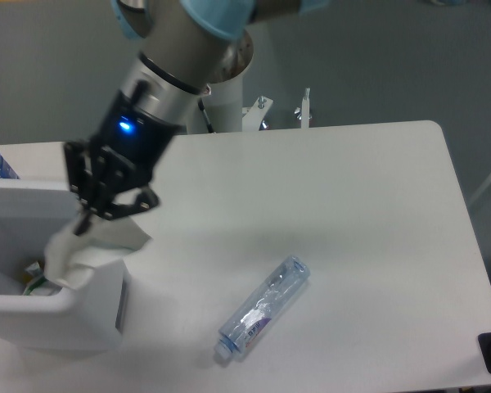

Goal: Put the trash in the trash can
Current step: 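Carry the white paper over the trash bin and release it, then move the open gripper to the clear water bottle and lower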

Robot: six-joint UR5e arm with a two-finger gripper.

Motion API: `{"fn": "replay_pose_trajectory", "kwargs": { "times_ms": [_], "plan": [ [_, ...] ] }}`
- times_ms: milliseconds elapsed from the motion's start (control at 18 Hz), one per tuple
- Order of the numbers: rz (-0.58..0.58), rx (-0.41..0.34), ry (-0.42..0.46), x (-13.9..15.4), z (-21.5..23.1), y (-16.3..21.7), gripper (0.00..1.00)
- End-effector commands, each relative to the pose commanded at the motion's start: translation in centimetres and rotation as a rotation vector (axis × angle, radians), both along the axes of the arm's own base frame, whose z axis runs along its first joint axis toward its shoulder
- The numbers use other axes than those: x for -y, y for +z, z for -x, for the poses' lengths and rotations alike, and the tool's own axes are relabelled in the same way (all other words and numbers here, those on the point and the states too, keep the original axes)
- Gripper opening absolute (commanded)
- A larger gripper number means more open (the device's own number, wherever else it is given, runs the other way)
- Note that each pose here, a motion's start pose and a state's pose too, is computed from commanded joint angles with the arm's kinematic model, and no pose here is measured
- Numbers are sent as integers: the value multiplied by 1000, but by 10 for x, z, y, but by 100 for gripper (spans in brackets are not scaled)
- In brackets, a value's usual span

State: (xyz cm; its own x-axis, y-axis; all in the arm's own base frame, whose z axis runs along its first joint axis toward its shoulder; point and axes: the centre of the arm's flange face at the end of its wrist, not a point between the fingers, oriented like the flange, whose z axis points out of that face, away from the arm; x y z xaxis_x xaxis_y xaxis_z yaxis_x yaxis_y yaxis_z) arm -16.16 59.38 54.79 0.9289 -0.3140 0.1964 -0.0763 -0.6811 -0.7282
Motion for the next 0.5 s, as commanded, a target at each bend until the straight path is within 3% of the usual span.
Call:
{"fn": "replay_pose_trajectory", "kwargs": {
  "times_ms": [56, 111, 167, 222, 500],
  "plan": [
    [5, 7, -12, -3, -8, -4, 5],
    [8, 11, -14, -4, -10, -6, 23],
    [13, 15, -19, -5, -10, -11, 54],
    [12, 13, -27, -6, -13, -13, 100],
    [-1, 6, -24, -6, -16, -19, 100]
  ]
}}
